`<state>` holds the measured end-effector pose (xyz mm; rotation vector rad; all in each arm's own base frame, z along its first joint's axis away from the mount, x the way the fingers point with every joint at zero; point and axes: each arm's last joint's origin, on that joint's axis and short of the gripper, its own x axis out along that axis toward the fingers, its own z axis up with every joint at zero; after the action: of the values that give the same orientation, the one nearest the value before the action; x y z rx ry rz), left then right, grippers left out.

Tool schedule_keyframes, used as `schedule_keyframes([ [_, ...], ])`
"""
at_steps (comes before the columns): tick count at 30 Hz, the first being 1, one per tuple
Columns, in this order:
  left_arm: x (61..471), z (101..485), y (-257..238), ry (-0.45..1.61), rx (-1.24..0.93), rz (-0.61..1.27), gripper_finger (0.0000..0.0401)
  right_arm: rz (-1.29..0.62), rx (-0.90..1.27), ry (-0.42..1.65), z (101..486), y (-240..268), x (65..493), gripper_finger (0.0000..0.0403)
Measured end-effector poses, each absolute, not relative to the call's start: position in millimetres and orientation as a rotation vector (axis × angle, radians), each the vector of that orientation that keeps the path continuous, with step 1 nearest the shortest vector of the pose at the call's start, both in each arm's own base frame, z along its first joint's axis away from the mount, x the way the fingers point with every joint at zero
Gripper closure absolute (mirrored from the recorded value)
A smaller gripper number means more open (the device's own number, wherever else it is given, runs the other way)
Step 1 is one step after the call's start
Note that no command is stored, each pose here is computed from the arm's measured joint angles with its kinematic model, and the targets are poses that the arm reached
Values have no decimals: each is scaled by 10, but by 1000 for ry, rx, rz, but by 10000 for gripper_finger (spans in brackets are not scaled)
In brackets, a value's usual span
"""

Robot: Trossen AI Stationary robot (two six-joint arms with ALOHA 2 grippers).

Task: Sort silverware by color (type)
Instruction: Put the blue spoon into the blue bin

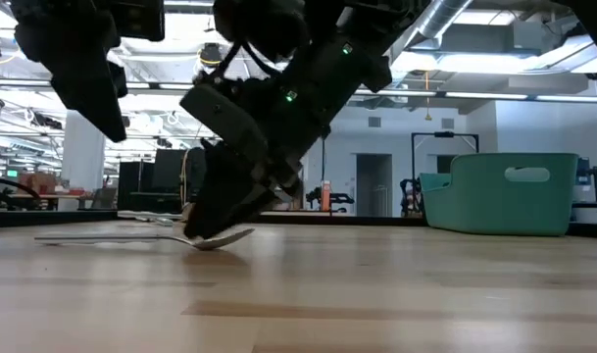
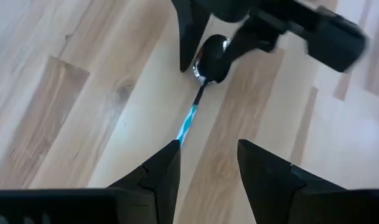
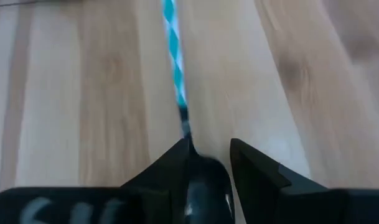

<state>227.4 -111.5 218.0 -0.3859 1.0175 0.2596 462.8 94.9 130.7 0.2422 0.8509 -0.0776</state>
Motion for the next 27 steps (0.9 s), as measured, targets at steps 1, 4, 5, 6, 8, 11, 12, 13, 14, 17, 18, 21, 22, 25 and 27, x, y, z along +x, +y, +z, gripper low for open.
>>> schedule_keyframes([
  [1, 2285, 2163, -1122, 1021, -382, 258, 255, -62, 213, 827, 1320, 969, 4641, 260],
  [4, 2309, 2120, -1134, 1031, -337, 250, 255, -2, 126, 723, 1394, 1035, 4702, 255],
  [5, 2317, 2109, -1131, 1034, -331, 249, 255, 10, 109, 698, 1394, 1043, 4722, 253],
  [6, 2326, 2106, -1125, 1035, -334, 248, 255, 14, 109, 676, 1386, 1046, 4744, 251],
  [8, 2333, 2114, -1120, 1029, -347, 247, 255, 10, 108, 685, 1347, 1035, 4747, 246],
  [11, 2329, 2129, -1118, 1032, -360, 233, 255, -1, 87, 697, 1327, 960, 4754, 240],
  [12, 2323, 2137, -1117, 1031, -362, 231, 255, 0, 71, 699, 1289, 942, 4770, 239],
  [13, 2323, 2142, -1119, 1030, -365, 226, 255, -3, 57, 696, 1258, 913, 4786, 239],
  [14, 2323, 2145, -1119, 1029, -366, 224, 255, 0, 39, 713, 1215, 888, 4785, 240],
  [17, 2322, 2145, -1107, 1032, -364, 227, 255, 72, 38, 732, 1112, 875, 4803, 245],
  [18, 2322, 2146, -1105, 1032, -365, 227, 255, 86, 42, 739, 1084, 881, 4806, 247],
  [21, 2322, 2144, -1100, 1043, -372, 220, 255, 103, 28, 766, 1058, 920, 4778, 253],
  [22, 2321, 2143, -1100, 1047, -374, 218, 255, 99, 22, 769, 1057, 930, 4775, 256],
  [25, 2318, 2142, -1101, 1051, -377, 218, 255, 70, 7, 767, 1055, 957, 4767, 262],
  [27, 2317, 2141, -1100, 1052, -377, 219, 255, 43, -3, 757, 1120, 956, 4756, 265],
])
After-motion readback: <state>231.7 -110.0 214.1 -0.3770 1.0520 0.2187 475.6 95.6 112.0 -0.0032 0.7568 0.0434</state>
